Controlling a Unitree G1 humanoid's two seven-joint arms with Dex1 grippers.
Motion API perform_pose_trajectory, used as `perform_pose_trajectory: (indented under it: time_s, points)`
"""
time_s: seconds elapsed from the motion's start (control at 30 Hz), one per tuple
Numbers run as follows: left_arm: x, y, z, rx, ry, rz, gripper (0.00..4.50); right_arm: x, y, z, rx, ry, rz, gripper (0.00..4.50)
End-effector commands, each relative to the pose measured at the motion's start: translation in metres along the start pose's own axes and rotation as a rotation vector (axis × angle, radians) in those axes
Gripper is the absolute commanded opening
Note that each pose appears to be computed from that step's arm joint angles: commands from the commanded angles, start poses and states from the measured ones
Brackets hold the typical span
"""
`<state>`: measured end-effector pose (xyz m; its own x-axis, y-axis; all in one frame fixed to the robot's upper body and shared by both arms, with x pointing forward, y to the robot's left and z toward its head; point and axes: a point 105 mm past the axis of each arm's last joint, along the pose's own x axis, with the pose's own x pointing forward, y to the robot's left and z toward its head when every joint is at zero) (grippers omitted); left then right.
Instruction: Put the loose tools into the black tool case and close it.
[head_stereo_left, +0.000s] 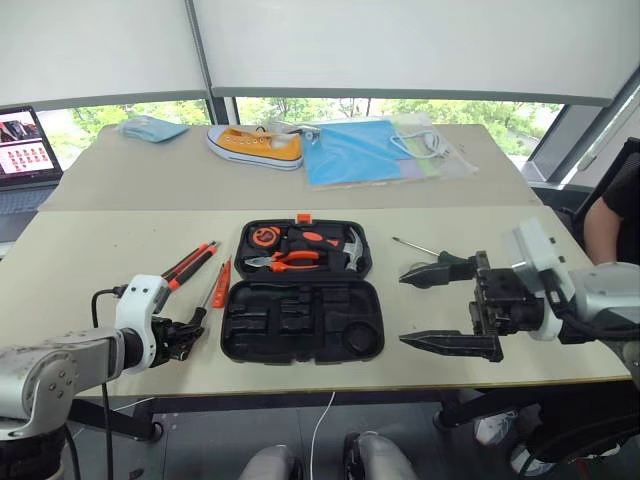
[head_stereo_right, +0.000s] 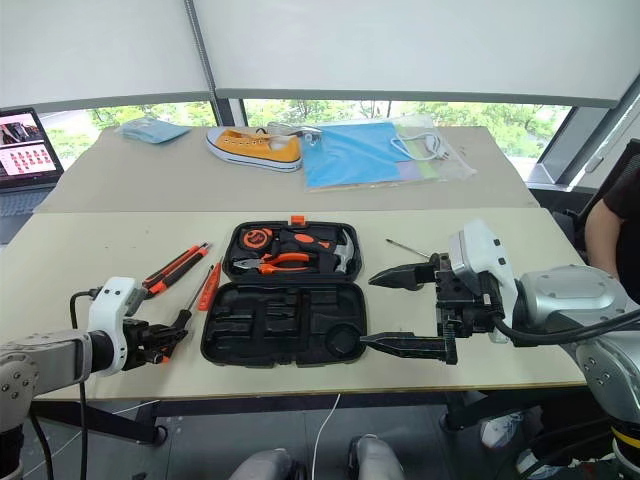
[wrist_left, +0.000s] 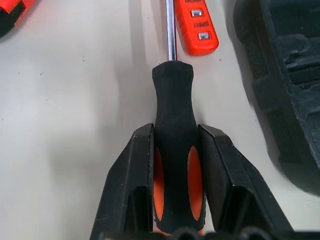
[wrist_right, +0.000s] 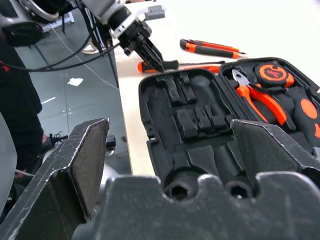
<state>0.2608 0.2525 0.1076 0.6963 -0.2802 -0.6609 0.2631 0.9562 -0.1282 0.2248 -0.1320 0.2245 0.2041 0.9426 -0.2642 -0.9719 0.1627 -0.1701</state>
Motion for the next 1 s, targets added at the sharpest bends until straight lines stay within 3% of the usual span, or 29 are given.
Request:
perform_pose_trajectory:
  time_s: [0.03,0.23,0.37,0.5,0.63,1.0]
  points:
    - [-0.024,0.008,0.035,0.115,-0.110,0.008,0.86,-0.002,0.001,0.002,-0.019,-0.001,0.006,4.50]
    - [-0.039,-0.015,0.074,0.429,-0.201,-0.152,0.86,-0.003,0.001,-0.001,-0.003,0.012,0.004,4.50]
    - [-0.040,-0.056,0.090,0.795,-0.207,-0.435,0.86,-0.002,0.000,-0.001,-0.017,0.013,-0.013,4.50]
    - [-0.022,-0.063,0.098,0.987,-0.166,-0.541,0.86,-0.001,-0.002,0.000,-0.025,0.010,-0.025,4.50]
    - [0.018,-0.072,0.113,1.162,-0.116,-0.613,0.86,0.000,-0.006,0.000,-0.026,0.007,-0.075,4.50]
    - [0.061,-0.076,0.110,1.310,-0.033,-0.704,0.86,-0.002,-0.004,-0.004,-0.005,0.016,-0.157,4.50]
